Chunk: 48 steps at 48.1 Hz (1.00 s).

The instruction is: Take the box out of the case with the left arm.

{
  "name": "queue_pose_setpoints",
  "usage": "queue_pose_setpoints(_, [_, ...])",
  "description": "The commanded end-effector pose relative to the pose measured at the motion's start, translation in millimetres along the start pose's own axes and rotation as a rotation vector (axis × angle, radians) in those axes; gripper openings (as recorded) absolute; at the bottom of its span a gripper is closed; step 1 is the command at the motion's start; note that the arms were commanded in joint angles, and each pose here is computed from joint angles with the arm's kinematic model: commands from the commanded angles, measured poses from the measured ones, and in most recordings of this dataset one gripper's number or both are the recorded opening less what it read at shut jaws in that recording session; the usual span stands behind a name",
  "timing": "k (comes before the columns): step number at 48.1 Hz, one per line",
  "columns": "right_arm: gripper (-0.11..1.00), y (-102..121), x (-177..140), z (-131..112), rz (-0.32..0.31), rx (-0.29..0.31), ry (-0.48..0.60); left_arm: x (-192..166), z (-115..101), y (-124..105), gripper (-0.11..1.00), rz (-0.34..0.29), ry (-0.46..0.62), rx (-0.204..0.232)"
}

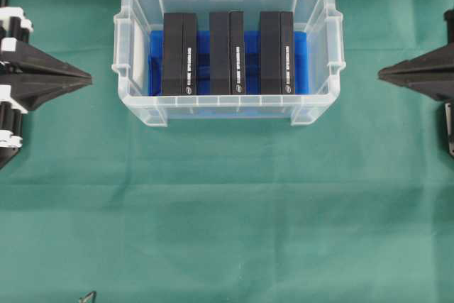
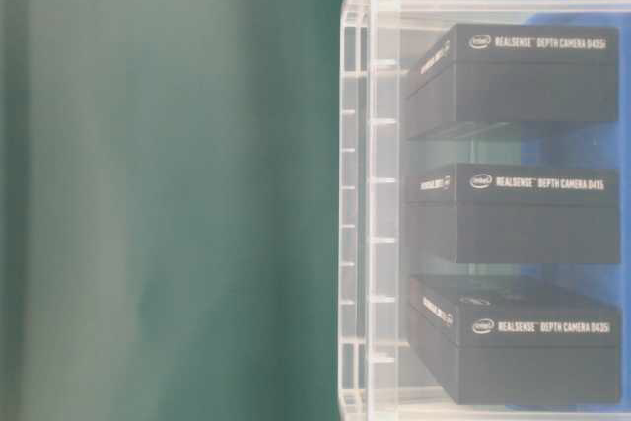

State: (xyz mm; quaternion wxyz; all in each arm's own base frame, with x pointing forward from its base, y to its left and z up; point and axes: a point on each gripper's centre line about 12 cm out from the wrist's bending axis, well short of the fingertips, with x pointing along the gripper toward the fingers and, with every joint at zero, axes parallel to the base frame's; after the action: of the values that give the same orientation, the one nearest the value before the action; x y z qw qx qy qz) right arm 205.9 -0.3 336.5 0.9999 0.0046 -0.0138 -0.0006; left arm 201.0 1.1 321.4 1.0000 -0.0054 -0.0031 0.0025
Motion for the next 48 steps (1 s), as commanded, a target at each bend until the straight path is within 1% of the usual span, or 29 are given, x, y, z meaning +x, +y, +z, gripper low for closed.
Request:
queue_pose_setpoints(1, [0.00, 0.3, 2.2, 30.3, 0.000, 0.005, -0.028, 2.0, 29.4, 0.7, 0.00, 0.005, -0.018, 0.002])
queue_pose_setpoints(5, [0.00, 0.5, 1.6, 51.4, 0.000, 0.005, -0.025, 3.1, 49.9, 0.7, 0.00, 0.007, 0.008, 0.002])
queue_pose_setpoints(12, [0.00, 0.8, 1.3, 84.1, 0.000, 0.005, -0.032, 4.3, 78.4, 0.8, 0.00, 0.011, 0.040, 0.004])
queue_pose_setpoints(17, [0.00, 0.9, 2.9, 98.8, 0.001, 0.005, -0.029, 5.4, 91.1, 0.7, 0.00, 0.011, 0.044, 0.004])
queue_pose_setpoints(20, [0.00, 0.9, 4.0, 100.4, 0.000, 0.005, -0.017, 6.1, 91.6, 0.8, 0.00, 0.012, 0.060, 0.004])
queue_pose_setpoints(27, [0.00, 0.6, 4.7, 93.8, -0.002, 0.008, 0.040, 7.1, 88.7, 0.9, 0.00, 0.013, 0.084, -0.001])
queue_pose_setpoints(29, [0.00, 0.9, 4.6, 92.2, -0.001, 0.014, 0.054, 6.7, 89.3, 0.9, 0.00, 0.013, 0.090, -0.002])
queue_pose_setpoints(33, [0.00, 0.9, 4.0, 89.0, -0.003, 0.044, 0.092, 7.1, 89.9, -0.3, 0.00, 0.009, 0.122, -0.018])
queue_pose_setpoints(36, [0.00, 0.5, 3.3, 85.5, -0.008, 0.071, 0.139, 7.7, 90.2, -1.2, 0.00, 0.008, 0.173, -0.037])
queue_pose_setpoints(39, [0.00, 0.6, 2.1, 80.0, -0.013, 0.090, 0.217, 8.1, 88.1, -1.3, 0.00, 0.013, 0.256, -0.055])
queue_pose_setpoints(40, [0.00, 0.5, 1.9, 78.5, -0.016, 0.096, 0.244, 8.1, 85.7, -1.4, 0.00, 0.016, 0.308, -0.064])
queue_pose_setpoints(44, [0.00, 0.5, 0.2, 73.3, -0.025, 0.108, 0.358, 7.5, 81.0, -2.4, 0.00, 0.023, 0.449, -0.077])
queue_pose_setpoints(47, [0.00, 0.4, -1.1, 68.3, -0.033, 0.109, 0.475, 7.5, 79.7, -3.7, 0.00, 0.023, 0.549, -0.076])
queue_pose_setpoints(48, [0.00, 0.4, -1.5, 67.5, -0.035, 0.108, 0.508, 7.2, 79.0, -4.3, 0.00, 0.024, 0.598, -0.074])
